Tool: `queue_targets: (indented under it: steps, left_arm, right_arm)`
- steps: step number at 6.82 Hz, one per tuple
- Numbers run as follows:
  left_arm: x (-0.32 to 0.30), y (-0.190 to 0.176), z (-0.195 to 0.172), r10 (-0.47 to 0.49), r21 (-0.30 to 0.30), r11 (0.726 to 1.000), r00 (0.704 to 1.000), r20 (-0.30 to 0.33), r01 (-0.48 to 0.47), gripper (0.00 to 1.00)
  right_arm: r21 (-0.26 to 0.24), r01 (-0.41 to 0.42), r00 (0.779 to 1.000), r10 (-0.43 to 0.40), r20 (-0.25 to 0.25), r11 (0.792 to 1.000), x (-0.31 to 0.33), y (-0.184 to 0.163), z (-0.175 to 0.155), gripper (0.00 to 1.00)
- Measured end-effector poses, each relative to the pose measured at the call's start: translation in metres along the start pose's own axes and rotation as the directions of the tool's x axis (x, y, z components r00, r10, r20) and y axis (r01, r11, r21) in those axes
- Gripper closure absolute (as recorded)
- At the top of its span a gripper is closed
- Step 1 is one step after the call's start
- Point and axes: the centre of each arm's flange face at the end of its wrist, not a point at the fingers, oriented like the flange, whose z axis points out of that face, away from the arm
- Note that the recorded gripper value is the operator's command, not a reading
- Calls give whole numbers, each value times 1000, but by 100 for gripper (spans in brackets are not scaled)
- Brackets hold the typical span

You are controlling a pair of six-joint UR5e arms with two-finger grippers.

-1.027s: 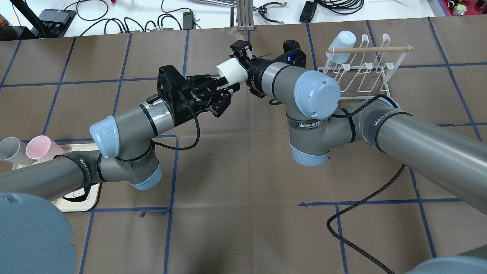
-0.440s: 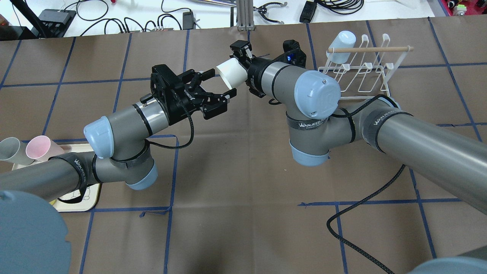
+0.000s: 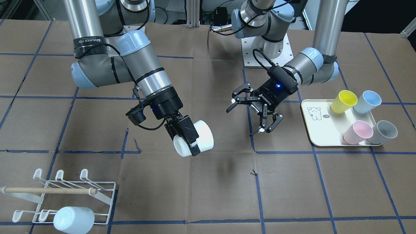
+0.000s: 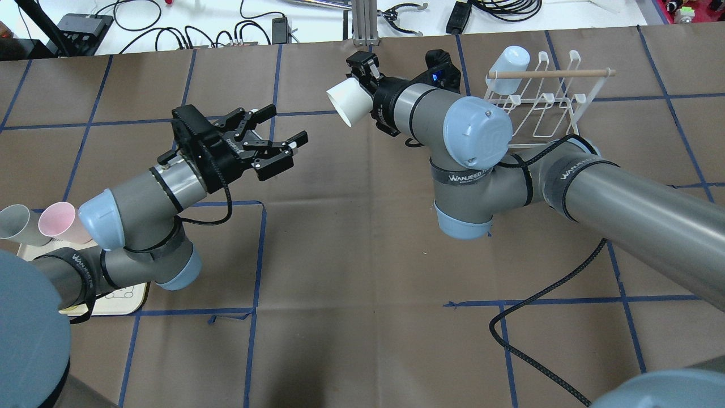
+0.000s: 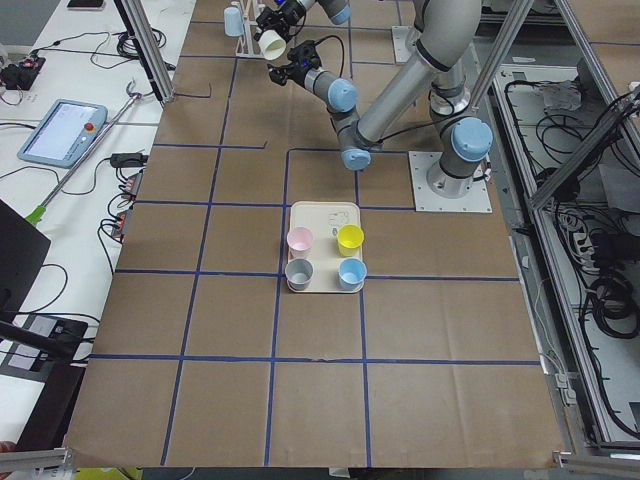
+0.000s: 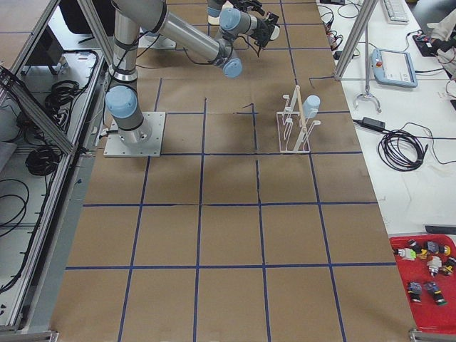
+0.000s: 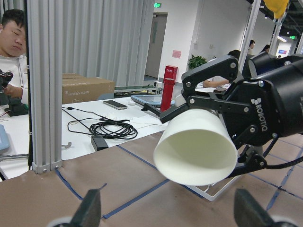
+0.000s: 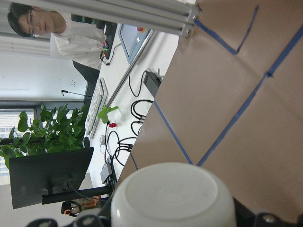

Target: Transfer IKEA cup to right arm and place on rack

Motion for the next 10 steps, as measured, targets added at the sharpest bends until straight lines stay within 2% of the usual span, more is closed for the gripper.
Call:
queue_targets:
  steps: [1, 2, 3, 4, 5, 6, 7, 8, 9, 10]
  left_arm:
    - [-15, 2, -10, -10, 9, 1000, 1000, 10, 10, 1]
    - [-32, -2, -10, -23, 6, 1000, 999, 36, 23, 1]
    - [-56, -13, -5, -52, -13, 998, 995, 89, 53, 1]
    - [-81, -26, 2, -94, -44, 994, 984, 150, 101, 1]
    - [-102, -35, 11, -142, -90, 982, 963, 229, 166, 1]
    - [-116, -42, 27, -174, -160, 958, 927, 334, 237, 1]
    - [-121, -52, 53, -165, -262, 914, 875, 455, 309, 1]
    - [-112, -63, 77, -122, -364, 857, 829, 546, 366, 1]
    - [-97, -69, 87, -74, -459, 774, 783, 618, 436, 1]
    - [-88, -73, 85, -46, -527, 670, 737, 674, 524, 1]
  right_arm:
    - [52, 89, 996, -89, -1, 995, 0, -36, -3, 93]
    - [106, 201, 980, -200, -22, 974, 6, -75, -10, 95]
    - [153, 363, 932, -357, -66, 919, 14, -115, -20, 96]
    - [178, 566, 825, -549, -135, 805, 22, -154, -33, 96]
    - [169, 746, 665, -717, -209, 643, 29, -189, -46, 95]
    - [149, 850, 527, -807, -268, 505, 38, -222, -60, 95]
    - [141, 901, 433, -842, -321, 410, 43, -257, -74, 95]
    - [146, 922, 387, -851, -356, 358, 44, -285, -80, 95]
    - [155, 928, 372, -845, -383, 338, 49, -312, -79, 95]
    - [165, 928, 372, -839, -398, 333, 60, -337, -76, 95]
